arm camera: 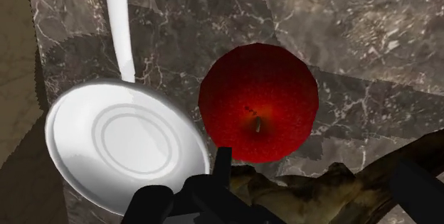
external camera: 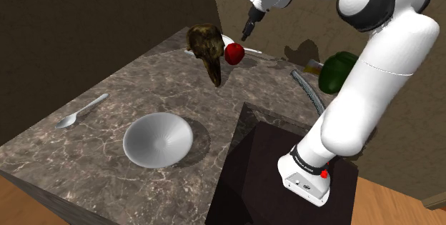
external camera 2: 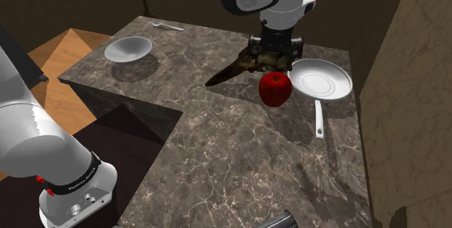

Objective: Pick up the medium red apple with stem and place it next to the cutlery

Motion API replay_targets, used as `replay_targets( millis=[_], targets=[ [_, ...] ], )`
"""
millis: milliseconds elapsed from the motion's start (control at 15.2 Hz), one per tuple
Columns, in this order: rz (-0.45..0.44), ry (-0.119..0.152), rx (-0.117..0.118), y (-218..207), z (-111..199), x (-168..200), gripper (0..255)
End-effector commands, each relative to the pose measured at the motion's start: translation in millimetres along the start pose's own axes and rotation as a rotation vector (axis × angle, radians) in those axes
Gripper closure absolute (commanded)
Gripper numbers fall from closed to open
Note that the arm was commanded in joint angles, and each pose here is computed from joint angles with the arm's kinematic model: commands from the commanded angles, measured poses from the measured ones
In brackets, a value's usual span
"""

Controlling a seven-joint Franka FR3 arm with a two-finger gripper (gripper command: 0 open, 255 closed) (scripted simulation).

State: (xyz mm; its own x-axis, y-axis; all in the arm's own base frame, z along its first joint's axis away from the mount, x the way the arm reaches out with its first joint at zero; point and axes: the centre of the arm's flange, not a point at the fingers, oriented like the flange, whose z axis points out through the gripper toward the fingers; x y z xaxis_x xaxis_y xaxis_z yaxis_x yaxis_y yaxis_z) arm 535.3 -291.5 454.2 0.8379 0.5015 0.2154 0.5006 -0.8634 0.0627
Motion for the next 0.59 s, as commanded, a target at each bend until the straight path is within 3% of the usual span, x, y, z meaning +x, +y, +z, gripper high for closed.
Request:
replay_targets(
  millis=[0, 528],
  targets=[
    [-0.037, 0.007, 0.007, 21.4, 15.0, 7.6, 0],
    [-0.044, 0.008, 0.008, 25.1, 57.7, 9.2, 0]
  ],
)
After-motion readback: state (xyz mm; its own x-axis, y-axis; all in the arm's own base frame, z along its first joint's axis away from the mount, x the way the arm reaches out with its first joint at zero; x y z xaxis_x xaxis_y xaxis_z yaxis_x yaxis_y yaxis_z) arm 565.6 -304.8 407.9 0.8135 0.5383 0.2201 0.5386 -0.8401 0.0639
